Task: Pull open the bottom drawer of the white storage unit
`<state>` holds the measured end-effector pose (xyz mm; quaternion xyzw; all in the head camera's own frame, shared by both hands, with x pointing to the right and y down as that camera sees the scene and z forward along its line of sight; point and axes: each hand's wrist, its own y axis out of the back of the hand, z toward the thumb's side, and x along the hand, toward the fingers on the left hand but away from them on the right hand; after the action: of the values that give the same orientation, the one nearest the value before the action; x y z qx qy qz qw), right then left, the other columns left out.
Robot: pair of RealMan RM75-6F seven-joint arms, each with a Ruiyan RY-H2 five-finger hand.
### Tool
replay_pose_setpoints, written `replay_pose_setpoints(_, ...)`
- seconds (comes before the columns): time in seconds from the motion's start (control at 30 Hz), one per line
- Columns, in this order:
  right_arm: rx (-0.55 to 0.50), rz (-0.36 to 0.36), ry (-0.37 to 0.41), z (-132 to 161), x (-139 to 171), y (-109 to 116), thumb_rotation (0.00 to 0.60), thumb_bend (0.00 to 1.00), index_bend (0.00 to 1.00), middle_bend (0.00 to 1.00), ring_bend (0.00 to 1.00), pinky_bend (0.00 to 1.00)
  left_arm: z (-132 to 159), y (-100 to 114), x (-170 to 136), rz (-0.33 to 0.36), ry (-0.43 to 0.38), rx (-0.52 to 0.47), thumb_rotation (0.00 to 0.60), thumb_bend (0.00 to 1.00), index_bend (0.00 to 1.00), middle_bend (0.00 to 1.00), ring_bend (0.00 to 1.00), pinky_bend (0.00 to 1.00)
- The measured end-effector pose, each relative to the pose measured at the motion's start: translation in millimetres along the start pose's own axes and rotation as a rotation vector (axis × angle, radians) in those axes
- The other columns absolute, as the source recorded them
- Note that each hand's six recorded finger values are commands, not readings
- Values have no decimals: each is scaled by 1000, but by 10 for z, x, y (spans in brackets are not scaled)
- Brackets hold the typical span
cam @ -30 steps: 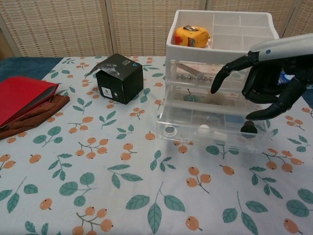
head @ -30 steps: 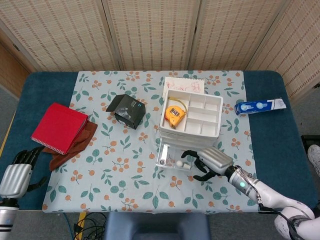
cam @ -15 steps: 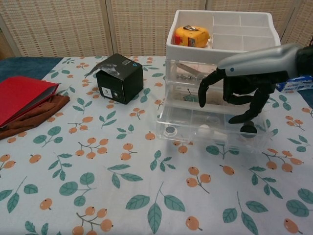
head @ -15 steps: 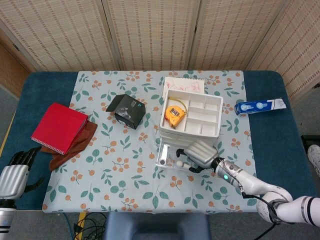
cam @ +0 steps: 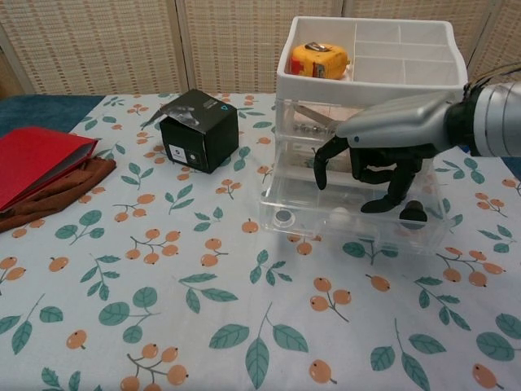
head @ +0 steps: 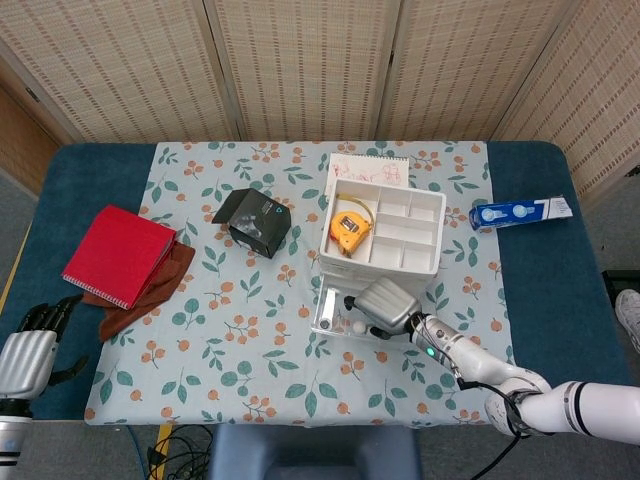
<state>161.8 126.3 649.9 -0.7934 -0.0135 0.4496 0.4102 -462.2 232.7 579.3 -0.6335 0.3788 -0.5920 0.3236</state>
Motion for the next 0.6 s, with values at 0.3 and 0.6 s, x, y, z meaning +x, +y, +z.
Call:
replay_pose_setpoints(0.3,-5,12,-8,1,-66,-37,600,213,325,892,1000,1000,0,7,-1,1,-1,3,600,219,90,153,184,122)
replay_pose_setpoints(0.6,-4,7,-2,20,-117,-43,600,212,338,893,1000,1000,22,10,12,1,-4,6,600,219,90,152,184,121)
